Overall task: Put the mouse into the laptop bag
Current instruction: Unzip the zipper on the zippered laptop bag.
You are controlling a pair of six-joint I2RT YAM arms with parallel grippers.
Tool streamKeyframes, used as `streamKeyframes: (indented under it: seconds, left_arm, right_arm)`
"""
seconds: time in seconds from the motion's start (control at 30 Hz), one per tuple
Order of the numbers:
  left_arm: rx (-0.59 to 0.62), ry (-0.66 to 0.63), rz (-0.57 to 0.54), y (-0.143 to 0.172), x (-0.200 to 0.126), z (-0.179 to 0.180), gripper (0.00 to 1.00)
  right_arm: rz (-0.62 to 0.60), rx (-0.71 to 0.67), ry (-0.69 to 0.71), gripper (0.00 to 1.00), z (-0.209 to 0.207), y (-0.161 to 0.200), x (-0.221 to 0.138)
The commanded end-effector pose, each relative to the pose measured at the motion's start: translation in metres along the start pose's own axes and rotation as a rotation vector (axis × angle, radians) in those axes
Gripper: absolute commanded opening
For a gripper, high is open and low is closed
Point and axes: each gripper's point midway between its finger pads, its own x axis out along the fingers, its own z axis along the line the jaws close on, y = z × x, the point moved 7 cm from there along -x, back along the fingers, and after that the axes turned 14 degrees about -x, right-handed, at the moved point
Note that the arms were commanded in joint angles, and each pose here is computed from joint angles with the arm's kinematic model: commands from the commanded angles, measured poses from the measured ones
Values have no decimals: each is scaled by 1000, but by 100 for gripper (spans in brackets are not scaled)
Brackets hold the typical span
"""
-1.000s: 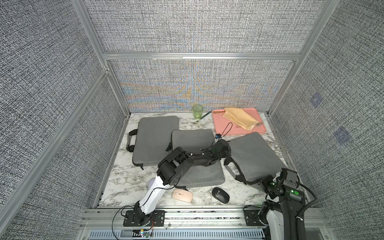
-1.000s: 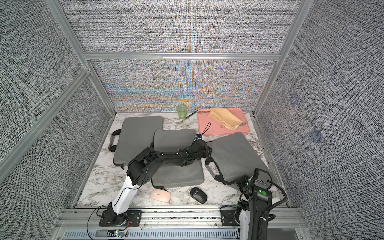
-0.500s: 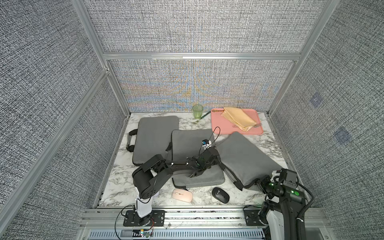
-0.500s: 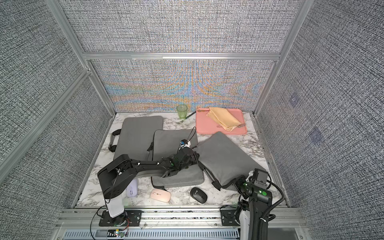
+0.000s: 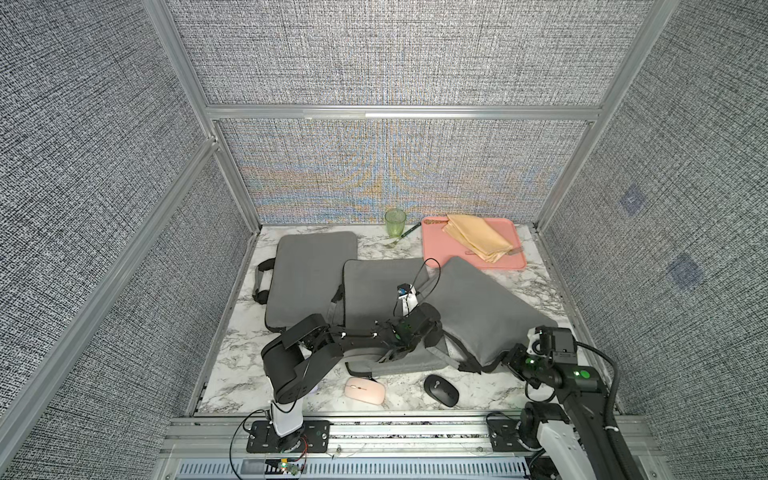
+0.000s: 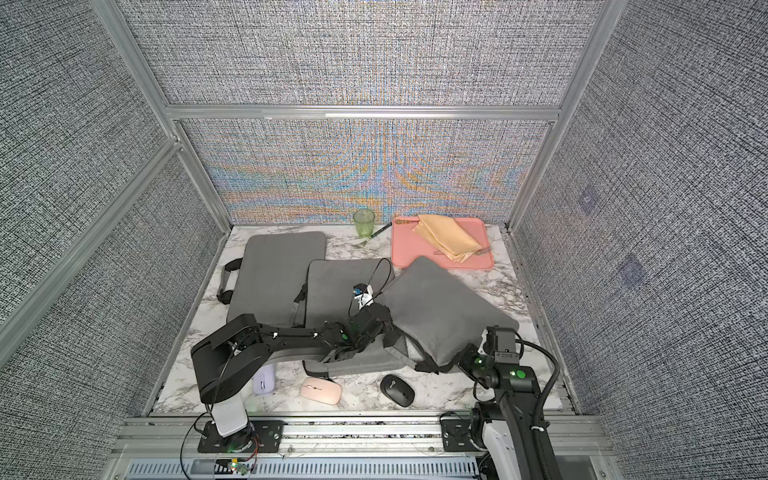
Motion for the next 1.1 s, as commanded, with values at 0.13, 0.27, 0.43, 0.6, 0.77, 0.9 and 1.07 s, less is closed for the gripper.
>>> streamKeyframes:
  seconds: [0.13,0.27,0.43,0.6,0.77,0.9,1.07]
  left_arm:
    - [-24,-29,-85,-15,1,-15,0]
    - [-35,-37,-108,-25,0,-20,0]
    - [-47,-26,-104,-28,2,-23,0]
    - [-60,-41,-110,-34,0,-22,0]
    - [-95,-74,-171,-42,-15,-2,0]
    - [-110,-104,-220,-53,-28,17,0]
    - [-143,-114,-242,-54,-35,40,0]
  right_arm:
    - [121,-35,-25,0,3,37,23]
    - [161,-120,-8,0,18,37,24]
    - [193,-217,-86,0,56,34,30]
    - [168,-266,-116,0,82,30,32]
    - [40,-239,40,0,64,14,21]
    - [-5,-177,57,0,47,1,18]
    - [-9,-113,91,0,27,-11,22]
